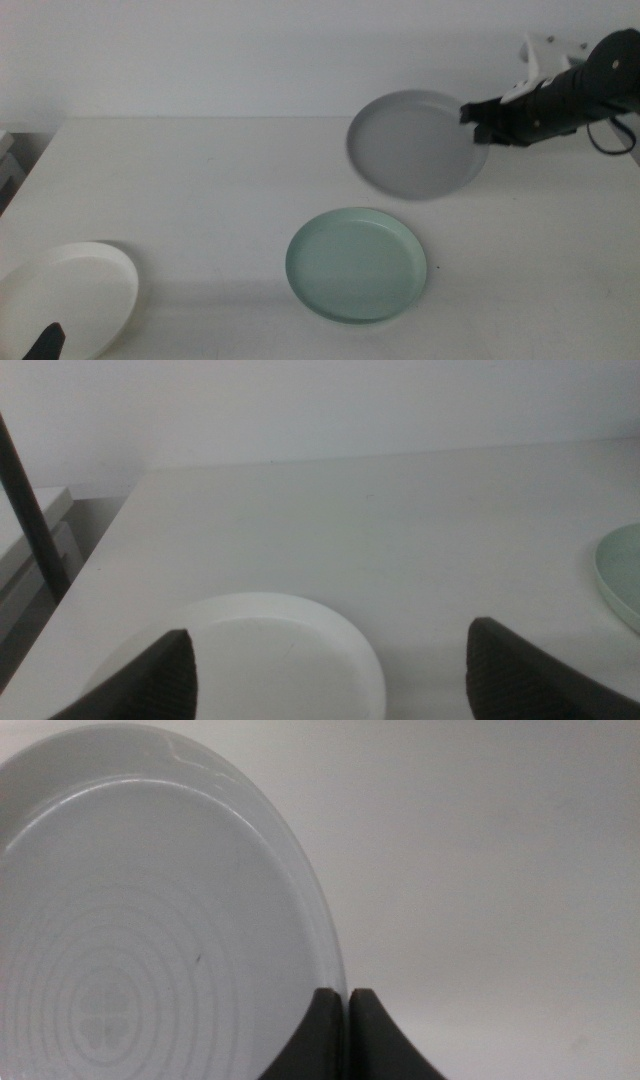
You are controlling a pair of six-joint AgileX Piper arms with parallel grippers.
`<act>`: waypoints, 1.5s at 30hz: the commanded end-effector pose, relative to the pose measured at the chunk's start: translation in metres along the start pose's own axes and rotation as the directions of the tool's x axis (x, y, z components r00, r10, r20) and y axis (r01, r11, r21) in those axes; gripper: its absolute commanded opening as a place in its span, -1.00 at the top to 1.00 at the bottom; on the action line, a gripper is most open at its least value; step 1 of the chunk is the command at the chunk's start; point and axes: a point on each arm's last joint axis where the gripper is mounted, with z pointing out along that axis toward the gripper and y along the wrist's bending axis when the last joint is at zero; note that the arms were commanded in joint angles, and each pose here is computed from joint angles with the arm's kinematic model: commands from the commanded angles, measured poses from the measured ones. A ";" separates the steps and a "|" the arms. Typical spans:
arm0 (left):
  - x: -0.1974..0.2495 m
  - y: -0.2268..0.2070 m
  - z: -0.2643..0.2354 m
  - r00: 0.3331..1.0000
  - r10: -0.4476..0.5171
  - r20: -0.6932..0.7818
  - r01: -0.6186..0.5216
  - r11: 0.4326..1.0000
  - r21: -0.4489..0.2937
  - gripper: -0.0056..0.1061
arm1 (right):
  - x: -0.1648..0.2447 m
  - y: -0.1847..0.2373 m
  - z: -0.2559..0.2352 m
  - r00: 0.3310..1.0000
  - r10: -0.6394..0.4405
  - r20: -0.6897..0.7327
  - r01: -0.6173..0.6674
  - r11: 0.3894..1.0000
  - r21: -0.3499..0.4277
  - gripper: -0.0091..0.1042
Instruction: Stack the three bowls on top of each other.
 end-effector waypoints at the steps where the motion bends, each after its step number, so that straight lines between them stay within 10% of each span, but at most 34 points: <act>1: -0.006 0.000 -0.001 0.996 -0.010 0.089 0.011 1.000 -0.005 -0.65 | 0.000 0.023 -0.031 0.993 -0.048 0.105 0.052 0.998 -0.038 0.84; 12: -0.006 0.000 -0.001 0.996 -0.010 0.089 0.011 1.000 -0.005 -0.65 | 0.086 0.073 -0.014 0.988 -0.139 0.060 0.145 0.984 -0.103 0.84; 27: -0.006 0.000 -0.001 0.996 -0.010 0.089 0.011 1.000 -0.005 -0.65 | 0.097 0.072 -0.001 0.988 -0.153 0.001 0.152 0.983 -0.101 0.81; 37: -0.006 0.000 -0.001 0.996 -0.010 0.089 0.011 1.000 -0.005 -0.65 | 0.097 0.074 -0.007 0.988 -0.156 -0.014 0.153 0.982 -0.112 0.16; 45: -0.006 0.000 -0.001 0.996 -0.010 0.089 0.011 1.000 -0.005 -0.65 | 0.076 0.088 -0.109 0.962 -0.243 0.124 0.265 0.943 -0.202 -0.14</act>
